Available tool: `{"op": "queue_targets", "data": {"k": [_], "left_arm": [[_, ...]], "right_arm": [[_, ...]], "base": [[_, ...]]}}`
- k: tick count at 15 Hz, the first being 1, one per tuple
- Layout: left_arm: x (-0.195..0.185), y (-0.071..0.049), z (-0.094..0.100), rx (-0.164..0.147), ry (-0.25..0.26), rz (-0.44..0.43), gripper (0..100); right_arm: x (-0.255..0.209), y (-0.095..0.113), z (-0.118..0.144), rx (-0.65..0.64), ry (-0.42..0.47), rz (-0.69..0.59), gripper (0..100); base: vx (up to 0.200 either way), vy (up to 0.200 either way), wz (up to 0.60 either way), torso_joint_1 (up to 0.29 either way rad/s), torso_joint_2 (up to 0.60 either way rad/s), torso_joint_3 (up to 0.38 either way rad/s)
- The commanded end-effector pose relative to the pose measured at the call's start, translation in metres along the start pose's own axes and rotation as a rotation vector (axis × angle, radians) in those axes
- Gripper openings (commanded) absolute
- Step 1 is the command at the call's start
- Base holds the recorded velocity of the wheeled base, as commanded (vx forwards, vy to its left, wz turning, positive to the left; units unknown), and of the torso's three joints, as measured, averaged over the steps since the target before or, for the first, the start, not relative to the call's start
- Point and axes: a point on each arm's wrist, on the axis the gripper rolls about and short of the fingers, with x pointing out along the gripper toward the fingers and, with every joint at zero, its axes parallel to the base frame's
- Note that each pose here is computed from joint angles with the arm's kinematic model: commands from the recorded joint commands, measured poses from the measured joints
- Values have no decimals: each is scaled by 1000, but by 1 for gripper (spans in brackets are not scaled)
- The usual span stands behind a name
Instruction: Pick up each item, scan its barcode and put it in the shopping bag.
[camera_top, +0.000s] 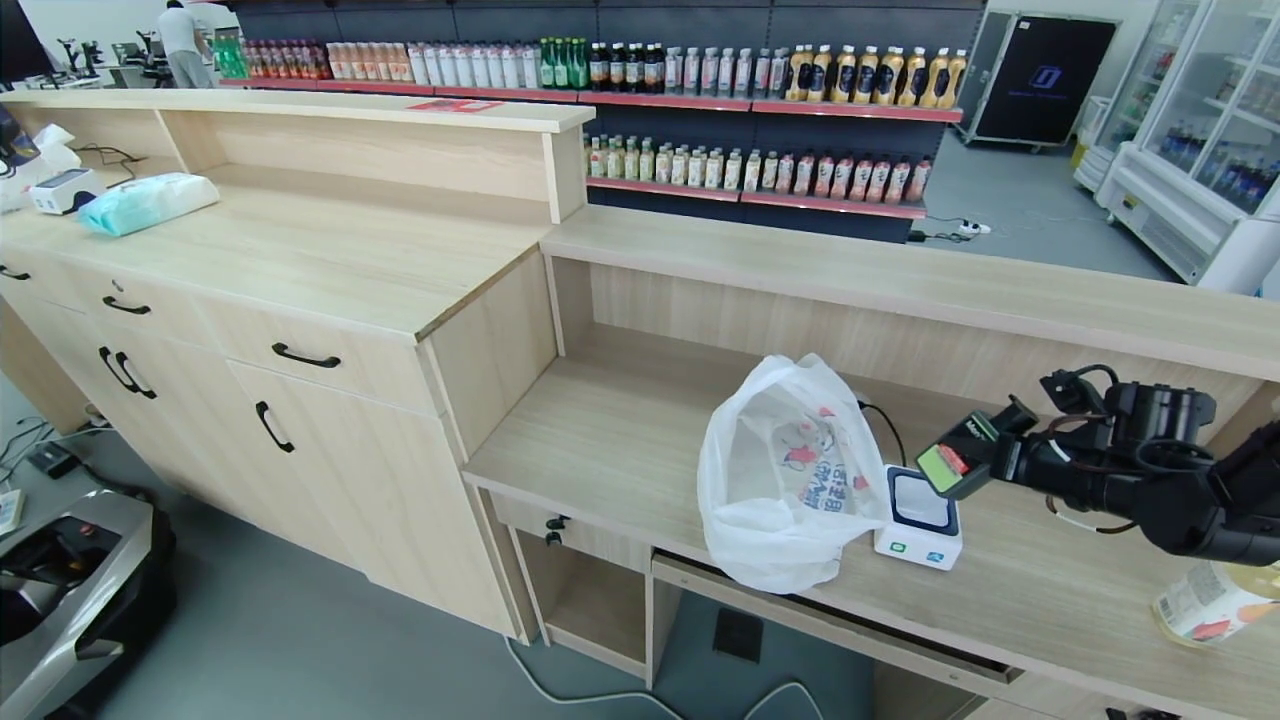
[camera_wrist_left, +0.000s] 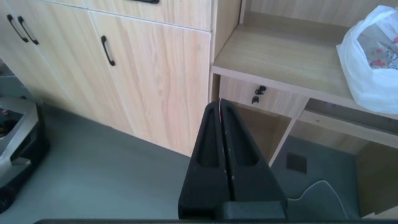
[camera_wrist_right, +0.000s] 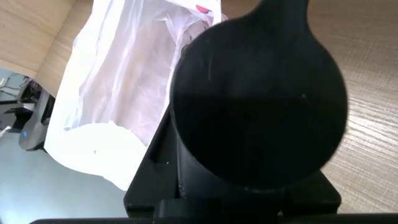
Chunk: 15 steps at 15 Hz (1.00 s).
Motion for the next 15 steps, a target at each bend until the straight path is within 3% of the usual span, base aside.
{"op": "queue_targets", "data": {"k": [1, 15], "left_arm": [[0, 0, 0, 0, 0, 1, 0], [0, 0, 0, 0, 0, 2, 0]], "right_arm": [[3, 2, -3, 1, 8, 2, 0], [21, 0, -6, 17, 13, 18, 0]], "base": [[0, 0, 0, 0, 0, 0], [0, 0, 0, 0, 0, 0]]}}
